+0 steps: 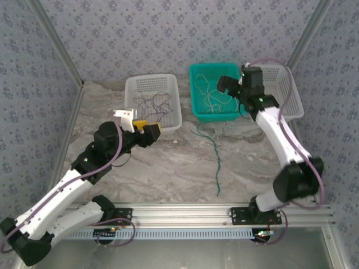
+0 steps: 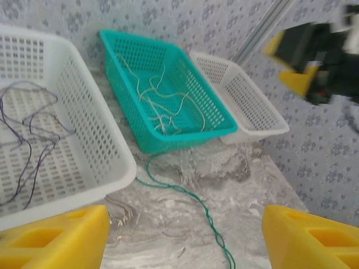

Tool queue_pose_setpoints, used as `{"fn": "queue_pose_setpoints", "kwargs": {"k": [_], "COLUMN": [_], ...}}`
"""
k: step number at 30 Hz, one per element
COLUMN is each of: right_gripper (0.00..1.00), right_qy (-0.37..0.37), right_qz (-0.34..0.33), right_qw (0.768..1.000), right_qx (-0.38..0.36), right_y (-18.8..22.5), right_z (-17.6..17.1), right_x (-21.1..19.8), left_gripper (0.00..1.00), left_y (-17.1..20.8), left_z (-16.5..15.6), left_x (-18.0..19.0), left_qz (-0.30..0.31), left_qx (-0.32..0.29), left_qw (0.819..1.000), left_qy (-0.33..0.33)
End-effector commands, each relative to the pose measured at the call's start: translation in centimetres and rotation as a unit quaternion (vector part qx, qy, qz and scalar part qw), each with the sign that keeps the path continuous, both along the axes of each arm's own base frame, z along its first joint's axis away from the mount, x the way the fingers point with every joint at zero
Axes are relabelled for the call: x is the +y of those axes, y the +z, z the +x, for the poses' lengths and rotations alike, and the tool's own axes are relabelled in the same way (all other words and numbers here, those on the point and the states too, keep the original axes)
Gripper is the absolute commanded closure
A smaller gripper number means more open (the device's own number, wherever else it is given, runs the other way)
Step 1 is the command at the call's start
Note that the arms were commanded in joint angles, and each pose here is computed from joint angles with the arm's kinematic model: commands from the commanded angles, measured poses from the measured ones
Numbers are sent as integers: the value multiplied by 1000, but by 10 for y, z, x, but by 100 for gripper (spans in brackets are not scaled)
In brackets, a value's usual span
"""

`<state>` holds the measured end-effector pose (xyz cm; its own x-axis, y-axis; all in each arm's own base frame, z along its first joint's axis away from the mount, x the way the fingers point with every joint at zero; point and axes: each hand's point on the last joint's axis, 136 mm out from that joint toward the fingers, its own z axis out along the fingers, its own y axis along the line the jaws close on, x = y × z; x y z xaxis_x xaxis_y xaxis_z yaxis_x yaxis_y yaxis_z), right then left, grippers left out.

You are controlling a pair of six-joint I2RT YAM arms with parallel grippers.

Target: Untangle the cables

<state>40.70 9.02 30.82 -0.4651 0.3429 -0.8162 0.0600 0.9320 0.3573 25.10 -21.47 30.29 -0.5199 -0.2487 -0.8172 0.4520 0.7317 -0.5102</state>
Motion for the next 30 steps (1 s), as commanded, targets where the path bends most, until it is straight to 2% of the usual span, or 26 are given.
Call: {"fn": "queue_pose_setpoints", "kwargs": {"k": [1, 6, 12, 17, 25, 29, 30], "right_gripper": [1, 1, 2, 4, 14, 24, 30], "right_qy": [-52, -27, 19, 59, 106, 81, 82], "right_qz": [-21, -27, -68, -100, -159, -173, -169], "right_qw": [993, 984, 967, 957, 960, 957, 958], "right_qx": [101, 176, 245, 265, 206, 217, 217], "right_y": [-76, -159, -225, -255, -266, -281, -283], "right_z": [-50, -112, -142, -137, -94, -79, -77], "right_x": [-13, -3, 16, 34, 61, 56, 57], "left_gripper": [28, 28, 28, 28, 28, 28, 28], "left_y": [1, -17, -19, -22, -23, -19, -20], "left_z": [-1, 0, 0, -2, -5, -7, -8], "left_x": [-13, -23, -29, -30, -24, -22, -21], "left_qz": [-31, -19, -18, -18, -15, -15, -14], "left_qx": [5, 32, 34, 39, 40, 38, 39], "left_qw": [999, 999, 999, 998, 999, 999, 999], "left_qy": [-18, -32, -38, -36, -28, -27, -27]}}
